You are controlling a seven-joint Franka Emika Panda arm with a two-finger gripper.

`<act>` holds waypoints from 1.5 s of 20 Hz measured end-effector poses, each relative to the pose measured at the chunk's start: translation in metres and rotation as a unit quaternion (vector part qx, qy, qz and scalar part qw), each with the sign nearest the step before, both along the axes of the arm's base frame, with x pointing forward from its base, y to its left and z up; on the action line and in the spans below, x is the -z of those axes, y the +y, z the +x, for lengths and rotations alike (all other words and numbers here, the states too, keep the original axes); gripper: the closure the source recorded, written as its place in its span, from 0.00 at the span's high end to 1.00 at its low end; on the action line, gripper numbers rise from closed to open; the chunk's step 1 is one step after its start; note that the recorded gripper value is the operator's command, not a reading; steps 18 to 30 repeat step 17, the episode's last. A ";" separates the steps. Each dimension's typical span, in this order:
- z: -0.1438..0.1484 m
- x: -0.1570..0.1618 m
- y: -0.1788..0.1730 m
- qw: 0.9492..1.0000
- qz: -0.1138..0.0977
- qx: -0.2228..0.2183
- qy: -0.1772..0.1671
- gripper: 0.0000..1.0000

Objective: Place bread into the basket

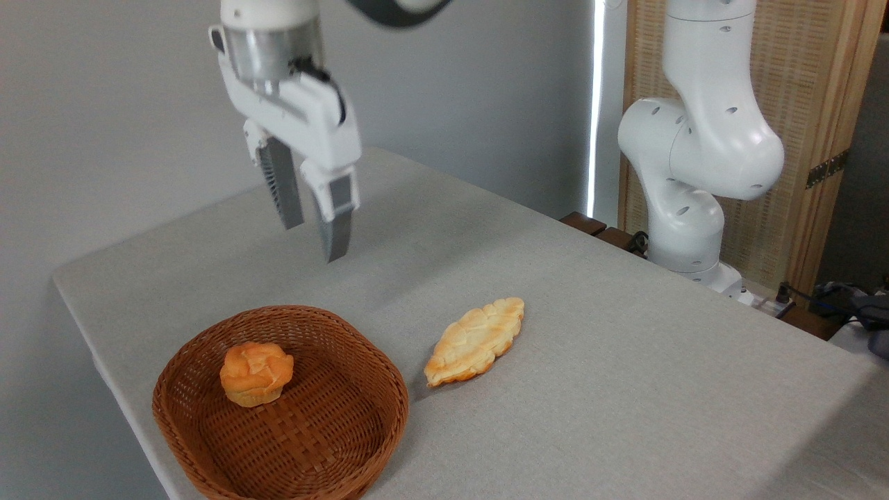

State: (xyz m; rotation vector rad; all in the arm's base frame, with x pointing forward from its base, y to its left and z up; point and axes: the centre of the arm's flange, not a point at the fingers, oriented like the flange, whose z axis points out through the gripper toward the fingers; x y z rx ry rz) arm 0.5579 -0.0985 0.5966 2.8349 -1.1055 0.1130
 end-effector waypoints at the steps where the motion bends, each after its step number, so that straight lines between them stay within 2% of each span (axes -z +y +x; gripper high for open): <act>1: -0.002 -0.009 0.009 1.000 0.010 -0.010 0.004 1.00; 4: 0.000 -0.015 0.029 0.999 0.019 -0.027 0.005 1.00; 10: 0.000 -0.014 0.042 0.999 0.039 -0.034 0.010 1.00; 30: -0.001 -0.014 0.043 0.999 0.040 -0.034 0.011 1.00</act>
